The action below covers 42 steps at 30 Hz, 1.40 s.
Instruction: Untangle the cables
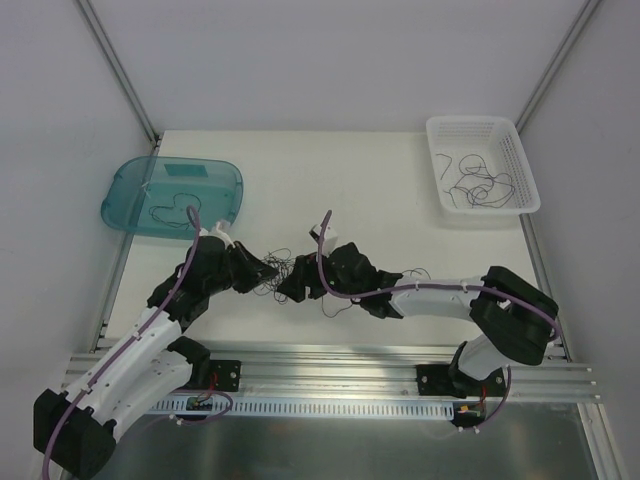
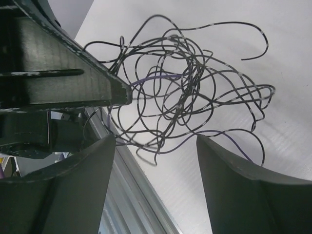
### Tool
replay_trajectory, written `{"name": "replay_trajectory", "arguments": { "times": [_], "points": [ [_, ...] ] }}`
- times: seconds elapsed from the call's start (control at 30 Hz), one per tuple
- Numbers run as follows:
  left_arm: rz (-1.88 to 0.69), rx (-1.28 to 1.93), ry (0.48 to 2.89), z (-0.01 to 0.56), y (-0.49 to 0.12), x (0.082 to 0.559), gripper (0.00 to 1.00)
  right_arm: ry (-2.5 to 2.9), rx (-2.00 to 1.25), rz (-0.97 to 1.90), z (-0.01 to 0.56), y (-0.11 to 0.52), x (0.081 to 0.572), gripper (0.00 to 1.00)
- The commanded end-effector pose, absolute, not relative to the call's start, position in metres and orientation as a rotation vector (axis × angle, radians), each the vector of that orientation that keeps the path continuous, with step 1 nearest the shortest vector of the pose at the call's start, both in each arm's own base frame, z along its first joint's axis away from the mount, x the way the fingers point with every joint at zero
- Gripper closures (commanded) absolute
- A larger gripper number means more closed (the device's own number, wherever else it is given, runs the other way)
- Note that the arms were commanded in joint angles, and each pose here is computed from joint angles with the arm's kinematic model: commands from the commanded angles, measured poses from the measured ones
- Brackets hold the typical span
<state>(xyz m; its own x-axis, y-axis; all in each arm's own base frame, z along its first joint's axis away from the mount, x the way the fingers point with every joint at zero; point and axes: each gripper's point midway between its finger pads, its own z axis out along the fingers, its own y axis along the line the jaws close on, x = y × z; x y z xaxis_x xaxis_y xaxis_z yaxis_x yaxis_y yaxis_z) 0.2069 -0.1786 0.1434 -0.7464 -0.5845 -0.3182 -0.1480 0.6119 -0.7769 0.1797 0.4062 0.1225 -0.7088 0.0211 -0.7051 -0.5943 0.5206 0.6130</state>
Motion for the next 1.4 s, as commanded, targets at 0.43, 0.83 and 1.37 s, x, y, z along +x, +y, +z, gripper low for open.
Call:
{"name": "replay_trajectory", "arguments": {
  "times": [0.43, 0.83, 1.37],
  "points": [
    [-1.144, -0.336, 2.185, 0.186, -0.199, 0.211, 0.75, 2.049, -0.365, 1.074, 0.139, 0.370, 0.211, 0.99],
    [-1.036, -0.005, 2.080, 0.191, -0.191, 0.202, 0.22, 2.149, -0.171, 0.791, 0.155, 0.303, 0.228, 0.99],
    [-0.757, 0.464, 1.864, 0.126, -0.226, 0.233, 0.15, 2.156, -0.241, 0.866, 0.189, 0.310, 0.219, 0.99]
  ]
}}
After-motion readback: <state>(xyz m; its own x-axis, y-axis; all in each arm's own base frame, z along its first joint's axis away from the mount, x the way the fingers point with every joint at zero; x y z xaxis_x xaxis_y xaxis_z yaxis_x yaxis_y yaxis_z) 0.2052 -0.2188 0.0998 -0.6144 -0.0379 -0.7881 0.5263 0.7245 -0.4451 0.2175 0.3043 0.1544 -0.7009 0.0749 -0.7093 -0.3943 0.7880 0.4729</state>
